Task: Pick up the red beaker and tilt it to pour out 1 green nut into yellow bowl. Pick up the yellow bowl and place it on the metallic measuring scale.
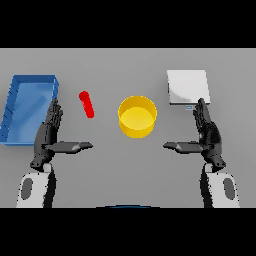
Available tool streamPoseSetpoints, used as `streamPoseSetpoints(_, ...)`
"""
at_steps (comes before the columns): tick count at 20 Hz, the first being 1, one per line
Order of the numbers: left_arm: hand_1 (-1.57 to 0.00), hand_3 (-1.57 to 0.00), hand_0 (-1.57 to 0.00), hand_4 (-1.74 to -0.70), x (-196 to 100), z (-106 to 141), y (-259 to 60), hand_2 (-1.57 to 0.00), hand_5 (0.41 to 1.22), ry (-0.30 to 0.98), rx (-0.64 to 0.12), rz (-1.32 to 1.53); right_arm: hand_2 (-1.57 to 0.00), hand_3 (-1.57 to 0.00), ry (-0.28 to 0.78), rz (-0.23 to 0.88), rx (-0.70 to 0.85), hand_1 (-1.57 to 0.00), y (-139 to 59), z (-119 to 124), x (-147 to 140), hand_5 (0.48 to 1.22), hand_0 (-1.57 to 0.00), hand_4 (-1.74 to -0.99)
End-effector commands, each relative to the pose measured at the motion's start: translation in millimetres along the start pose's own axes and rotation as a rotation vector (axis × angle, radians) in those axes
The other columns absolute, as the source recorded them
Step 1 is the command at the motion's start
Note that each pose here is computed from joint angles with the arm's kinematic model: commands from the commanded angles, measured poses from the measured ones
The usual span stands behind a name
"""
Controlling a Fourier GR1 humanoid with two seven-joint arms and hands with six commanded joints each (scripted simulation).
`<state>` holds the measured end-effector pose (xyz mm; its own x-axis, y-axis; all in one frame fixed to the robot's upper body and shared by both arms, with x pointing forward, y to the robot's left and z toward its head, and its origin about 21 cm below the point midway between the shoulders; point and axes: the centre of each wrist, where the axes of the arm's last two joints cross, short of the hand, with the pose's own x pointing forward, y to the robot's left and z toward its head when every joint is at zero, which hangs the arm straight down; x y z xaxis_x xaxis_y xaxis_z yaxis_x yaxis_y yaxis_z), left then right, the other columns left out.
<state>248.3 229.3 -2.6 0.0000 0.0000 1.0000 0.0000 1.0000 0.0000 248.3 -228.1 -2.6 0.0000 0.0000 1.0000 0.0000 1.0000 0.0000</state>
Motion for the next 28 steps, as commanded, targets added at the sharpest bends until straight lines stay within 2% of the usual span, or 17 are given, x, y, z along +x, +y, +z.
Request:
streamPoseSetpoints(1, 0.00, 0.00, 0.00, -1.15, 0, 0, 0, 0.00, 0.599, 0.000, 0.001, 0.000, 0.00, 0.00, 0.000, 0.000, -0.001, 0.00, 0.2, 0, 0, 0.599, 0.00, -1.167)
streamPoseSetpoints(6, 0.00, 0.00, 0.00, -1.15, -1, 1, 3, 0.00, 0.599, 0.005, 0.003, 0.003, 0.00, 0.00, 0.000, -0.001, 0.003, 0.00, 1.8, -1, 1, 0.599, 0.00, -1.167)
streamPoseSetpoints(7, 0.00, 0.00, 0.00, -1.15, 2, 10, 3, 0.00, 0.599, -0.021, -0.025, -0.063, 0.00, 0.00, -0.083, 0.157, 0.001, 0.00, -2.1, 7, 2, 0.599, 0.00, -1.167)
streamPoseSetpoints(8, 0.00, 0.00, 0.00, -1.16, 5, 15, 3, 0.00, 0.599, -0.027, -0.044, -0.100, 0.00, 0.00, -0.111, 0.243, 0.008, 0.00, 4.2, 12, 2, 0.595, 0.00, -1.163)
streamPoseSetpoints(11, 0.00, 0.00, 0.00, -1.16, 15, 26, -1, 0.00, 0.599, -0.018, -0.074, -0.141, 0.00, 0.00, -0.113, 0.345, 0.002, 0.00, 7.1, 21, 4, 0.590, 0.00, -1.159)
streamPoseSetpoints(14, 0.00, 0.00, 0.00, -1.16, 20, 26, 0, 0.00, 0.603, -0.020, -0.080, -0.173, 0.00, 0.00, -0.111, 0.333, -0.002, 0.00, 11.1, 22, 7, 0.596, 0.00, -1.183)
streamPoseSetpoints(16, 0.00, 0.00, 0.00, -1.16, 15, 24, -1, 0.00, 0.602, 0.008, -0.090, -0.191, 0.00, 0.00, -0.117, 0.317, 0.006, 0.00, 5.5, 24, 10, 0.603, 0.00, -1.199)
streamPoseSetpoints(18, 0.00, 0.00, 0.00, -1.17, 8, 14, -5, 0.00, 0.605, 0.018, -0.102, -0.208, 0.00, 0.00, -0.130, 0.284, 0.018, 0.00, 5.9, 23, 13, 0.611, 0.00, -1.224)
streamPoseSetpoints(23, 0.00, 0.00, 0.00, -1.23, -11, -19, -19, 0.00, 0.629, 0.029, -0.116, -0.243, 0.00, 0.00, -0.138, 0.296, 0.040, 0.00, 5.6, 27, 9, 0.633, 0.00, -1.260)
streamPoseSetpoints(28, 0.00, 0.00, 0.00, -1.26, -13, -48, -20, 0.00, 0.668, 0.020, -0.111, -0.252, 0.00, 0.00, -0.127, 0.289, 0.027, 0.00, 2.3, 25, 8, 0.634, 0.00, -1.278)
